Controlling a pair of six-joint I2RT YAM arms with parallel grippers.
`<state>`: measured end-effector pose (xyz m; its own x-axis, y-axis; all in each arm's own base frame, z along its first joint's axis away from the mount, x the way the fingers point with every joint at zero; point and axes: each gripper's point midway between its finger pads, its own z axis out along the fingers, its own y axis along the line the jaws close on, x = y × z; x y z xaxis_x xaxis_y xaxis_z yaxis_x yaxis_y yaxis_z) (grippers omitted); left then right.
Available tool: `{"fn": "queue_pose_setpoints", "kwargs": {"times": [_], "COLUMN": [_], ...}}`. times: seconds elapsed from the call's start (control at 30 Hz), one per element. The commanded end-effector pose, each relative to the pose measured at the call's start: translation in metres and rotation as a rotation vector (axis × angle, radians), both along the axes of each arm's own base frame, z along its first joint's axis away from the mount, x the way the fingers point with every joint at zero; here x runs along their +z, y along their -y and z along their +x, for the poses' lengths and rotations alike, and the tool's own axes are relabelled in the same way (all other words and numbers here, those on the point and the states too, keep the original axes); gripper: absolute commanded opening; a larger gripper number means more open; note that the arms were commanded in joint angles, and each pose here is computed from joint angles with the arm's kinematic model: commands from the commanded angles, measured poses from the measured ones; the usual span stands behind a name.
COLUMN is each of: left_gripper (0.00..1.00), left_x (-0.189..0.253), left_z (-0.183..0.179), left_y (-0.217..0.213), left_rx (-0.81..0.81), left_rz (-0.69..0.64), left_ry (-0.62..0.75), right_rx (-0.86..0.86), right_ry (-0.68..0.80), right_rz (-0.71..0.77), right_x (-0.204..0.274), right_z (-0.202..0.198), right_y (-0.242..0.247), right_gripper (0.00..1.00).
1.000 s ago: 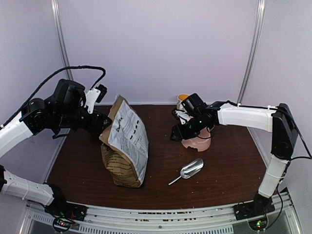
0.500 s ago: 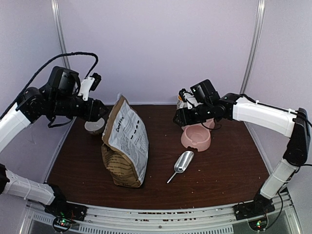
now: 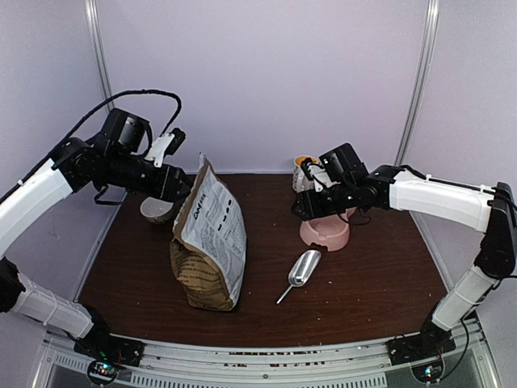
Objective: Serve the pet food
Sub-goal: Adjust the pet food bag at the center of the board.
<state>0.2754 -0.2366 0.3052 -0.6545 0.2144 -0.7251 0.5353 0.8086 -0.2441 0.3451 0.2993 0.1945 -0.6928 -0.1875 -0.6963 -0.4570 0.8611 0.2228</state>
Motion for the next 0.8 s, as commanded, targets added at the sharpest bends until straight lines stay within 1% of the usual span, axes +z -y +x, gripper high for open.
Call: {"fn": "queue_pose_setpoints", "kwargs": {"times": [0.0, 0.17, 0.23, 0.33, 0.57, 0.67, 0.77], "left_gripper": [0.51, 0.53, 0.55, 0.59, 0.62, 0.60, 0.53], "left_x": [0.027, 0.046, 0.050, 0.045, 0.027, 0.016, 0.001], "left_z": [-0.010, -0.018, -0.021, -0.024, -0.032, -0.032, -0.031], "left_y": [0.008, -0.003, -0.003, 0.001, 0.026, 0.037, 0.044], "left_rx": [-0.053, -0.026, -0.033, -0.049, -0.105, -0.115, -0.121], "left_rz": [-0.106, -0.129, -0.141, -0.148, -0.124, -0.095, -0.061], "left_ry": [0.036, 0.082, 0.082, 0.049, -0.016, -0.037, -0.061], "right_rx": [-0.006, -0.002, -0.003, -0.006, -0.012, -0.015, -0.020], "right_ry": [0.051, 0.055, 0.059, 0.060, 0.039, 0.036, 0.039], "right_rz": [0.023, 0.022, 0.025, 0.028, 0.016, 0.007, -0.002], "right_x": [0.013, 0.012, 0.013, 0.012, 0.000, -0.003, -0.002], "right_z": [-0.001, 0.001, 0.002, 0.004, 0.004, 0.005, 0.006], "right_y": [0.002, 0.000, -0.001, -0.002, -0.002, -0.001, 0.000], "right_gripper": [0.65, 0.65, 0.65, 0.66, 0.69, 0.73, 0.74]}}
